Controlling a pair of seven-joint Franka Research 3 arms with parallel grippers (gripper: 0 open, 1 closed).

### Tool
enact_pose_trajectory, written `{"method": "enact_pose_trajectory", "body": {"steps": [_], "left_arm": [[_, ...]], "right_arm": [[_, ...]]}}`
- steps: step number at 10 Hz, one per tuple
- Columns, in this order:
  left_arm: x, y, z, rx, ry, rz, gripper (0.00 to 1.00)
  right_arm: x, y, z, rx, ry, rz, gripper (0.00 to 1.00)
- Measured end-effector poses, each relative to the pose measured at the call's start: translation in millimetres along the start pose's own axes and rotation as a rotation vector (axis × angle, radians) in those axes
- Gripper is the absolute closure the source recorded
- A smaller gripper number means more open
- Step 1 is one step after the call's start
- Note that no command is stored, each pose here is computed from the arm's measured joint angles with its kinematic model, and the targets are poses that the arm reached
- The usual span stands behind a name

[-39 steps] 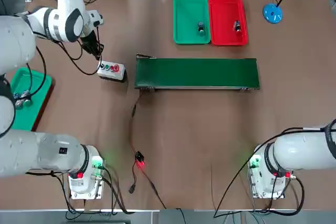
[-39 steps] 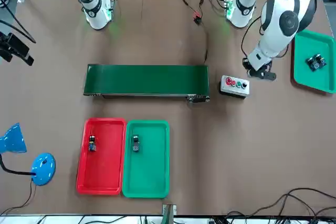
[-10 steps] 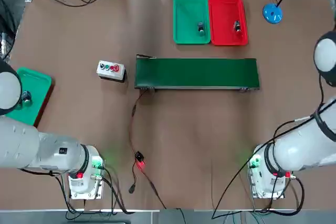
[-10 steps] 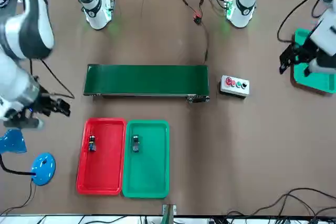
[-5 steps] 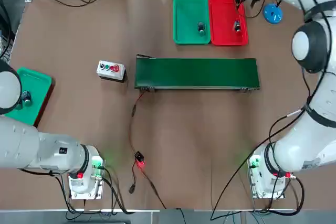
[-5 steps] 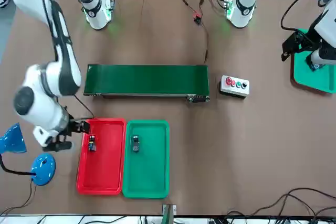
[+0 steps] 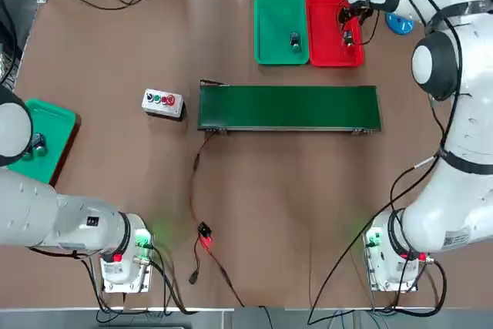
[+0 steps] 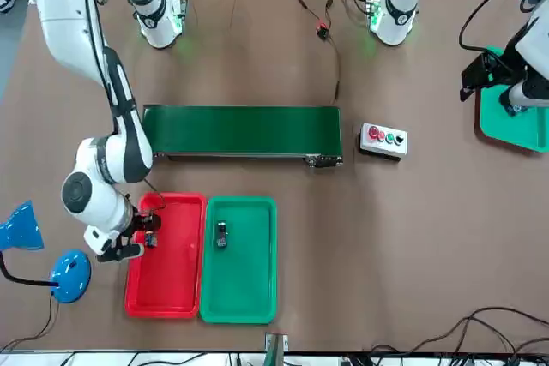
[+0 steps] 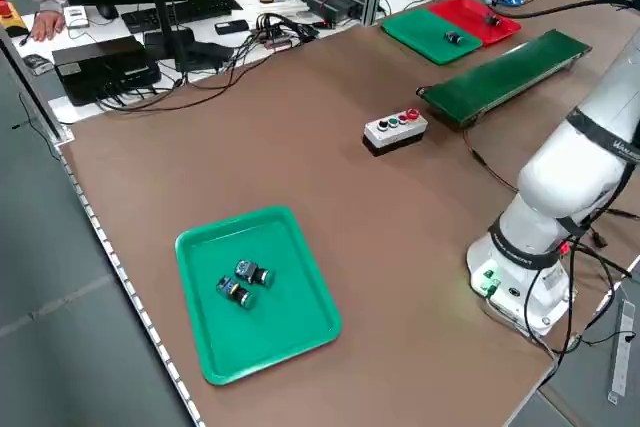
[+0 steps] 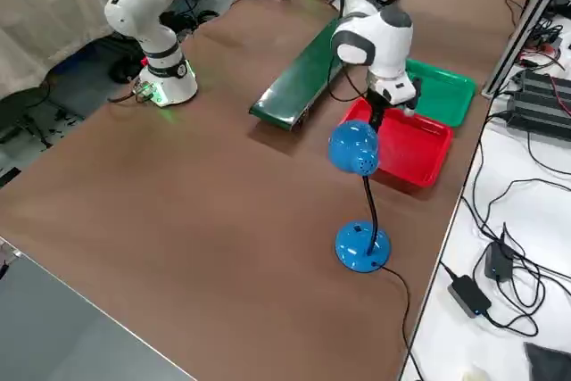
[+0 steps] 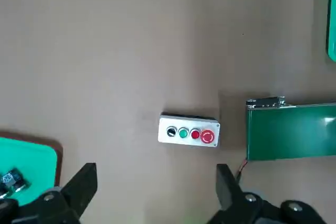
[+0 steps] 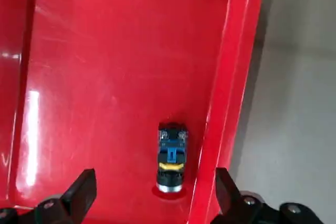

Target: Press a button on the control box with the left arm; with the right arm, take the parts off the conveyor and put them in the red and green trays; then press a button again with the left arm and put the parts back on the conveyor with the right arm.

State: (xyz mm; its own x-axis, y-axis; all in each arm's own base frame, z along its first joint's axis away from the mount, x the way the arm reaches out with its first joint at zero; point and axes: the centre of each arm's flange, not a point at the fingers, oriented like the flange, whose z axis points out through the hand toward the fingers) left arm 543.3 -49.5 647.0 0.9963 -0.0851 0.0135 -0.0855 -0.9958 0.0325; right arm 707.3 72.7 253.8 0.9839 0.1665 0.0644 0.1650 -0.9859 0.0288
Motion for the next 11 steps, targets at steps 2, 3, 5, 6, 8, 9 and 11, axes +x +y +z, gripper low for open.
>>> {"method": "enact_pose_trajectory", "body": {"steps": [2,3,5,6,8,9,11], "left_arm": [[3,1,6,-0.013,-0.010,-0.001,0.00],[5,1,8,-0.015,-0.014,-0.001,0.00],[6,1,8,-0.015,-0.013,-0.001,0.00],[6,1,7,-0.015,-0.011,-0.001,0.00],[6,1,6,-0.015,-0.010,-0.001,0.00],[6,0,7,-0.015,-0.010,-0.002,0.00],[6,-7,7,-0.015,-0.011,-0.016,0.00]], "right_arm": [[1,0,17,-0.004,0.017,-0.008,0.00],[1,1,27,-0.007,0.021,-0.015,0.00],[0,3,43,-0.012,0.034,-0.026,0.00],[0,3,48,-0.012,0.032,-0.027,0.00],[-1,3,53,-0.013,0.029,-0.028,0.00],[0,3,53,-0.014,0.040,-0.029,0.00],[0,2,58,-0.015,0.051,-0.032,0.02]]}}
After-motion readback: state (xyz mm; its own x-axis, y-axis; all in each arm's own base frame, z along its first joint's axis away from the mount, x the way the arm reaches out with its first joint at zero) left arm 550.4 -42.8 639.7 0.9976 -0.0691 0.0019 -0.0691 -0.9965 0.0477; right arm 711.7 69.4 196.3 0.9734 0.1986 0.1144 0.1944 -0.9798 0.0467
